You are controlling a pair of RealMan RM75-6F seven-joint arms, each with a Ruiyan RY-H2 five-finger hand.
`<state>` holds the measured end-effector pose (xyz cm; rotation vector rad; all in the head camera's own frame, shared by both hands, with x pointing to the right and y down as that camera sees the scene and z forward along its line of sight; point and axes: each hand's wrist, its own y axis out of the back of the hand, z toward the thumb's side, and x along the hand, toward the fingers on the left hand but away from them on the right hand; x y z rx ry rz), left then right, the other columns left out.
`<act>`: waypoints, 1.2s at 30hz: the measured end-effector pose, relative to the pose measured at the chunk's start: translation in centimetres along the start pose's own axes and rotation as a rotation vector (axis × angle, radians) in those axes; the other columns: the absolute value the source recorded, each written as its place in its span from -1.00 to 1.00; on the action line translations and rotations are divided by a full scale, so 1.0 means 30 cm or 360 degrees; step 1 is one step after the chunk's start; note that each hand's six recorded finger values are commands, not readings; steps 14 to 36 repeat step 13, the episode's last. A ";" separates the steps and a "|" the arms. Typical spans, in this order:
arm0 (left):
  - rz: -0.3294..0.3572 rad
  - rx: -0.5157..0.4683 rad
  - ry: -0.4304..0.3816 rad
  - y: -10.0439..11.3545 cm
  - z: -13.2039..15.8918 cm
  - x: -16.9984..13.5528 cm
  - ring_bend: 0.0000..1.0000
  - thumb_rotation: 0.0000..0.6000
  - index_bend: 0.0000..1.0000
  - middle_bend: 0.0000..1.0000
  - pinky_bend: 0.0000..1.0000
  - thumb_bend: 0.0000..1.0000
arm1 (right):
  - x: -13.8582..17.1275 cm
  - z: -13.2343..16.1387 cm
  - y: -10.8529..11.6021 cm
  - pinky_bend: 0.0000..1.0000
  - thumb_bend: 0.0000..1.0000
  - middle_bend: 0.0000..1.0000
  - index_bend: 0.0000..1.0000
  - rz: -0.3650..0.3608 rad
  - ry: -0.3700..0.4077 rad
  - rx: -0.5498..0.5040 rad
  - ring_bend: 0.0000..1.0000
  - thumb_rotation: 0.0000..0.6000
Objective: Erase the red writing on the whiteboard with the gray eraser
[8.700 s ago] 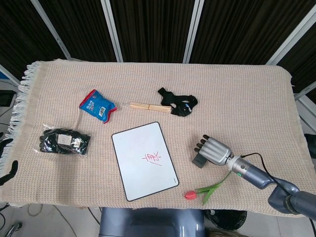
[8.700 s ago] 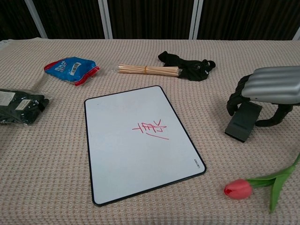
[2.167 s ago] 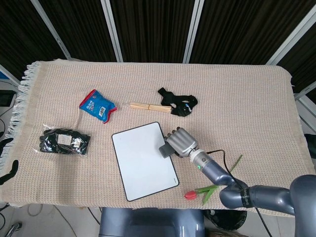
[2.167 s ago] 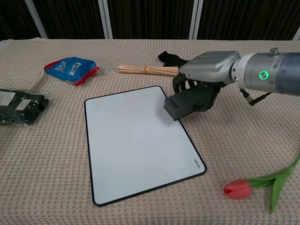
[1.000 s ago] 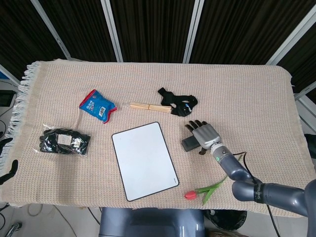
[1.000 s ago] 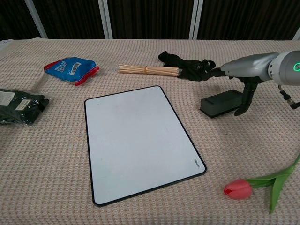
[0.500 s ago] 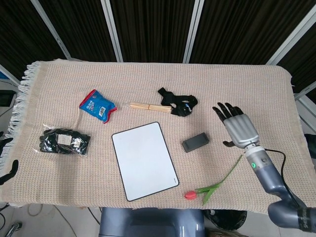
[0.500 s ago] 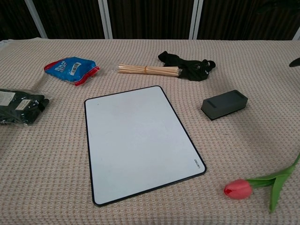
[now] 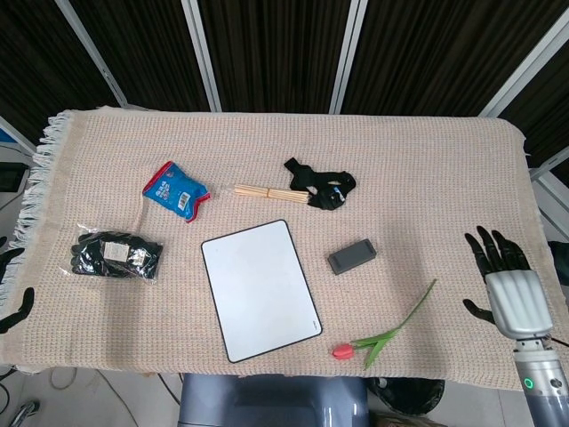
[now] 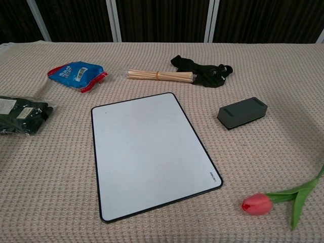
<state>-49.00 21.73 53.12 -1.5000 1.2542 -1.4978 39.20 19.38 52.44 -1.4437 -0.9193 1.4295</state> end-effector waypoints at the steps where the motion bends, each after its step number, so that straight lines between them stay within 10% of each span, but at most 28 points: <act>1: -0.0001 0.0000 -0.0001 0.000 0.000 0.000 -1.00 1.00 -0.61 -0.93 -0.98 -0.22 | 0.025 -0.013 -0.013 -0.71 -0.84 -1.00 -1.00 -0.0010 -0.0021 -0.0004 -0.99 1.00; 36: -0.0001 0.0008 -0.0006 0.000 0.001 -0.003 -1.00 1.00 -0.61 -0.93 -0.98 -0.22 | 0.110 -0.088 -0.095 -0.72 -0.84 -1.00 -1.00 -0.0011 -0.0127 -0.0018 -0.99 1.00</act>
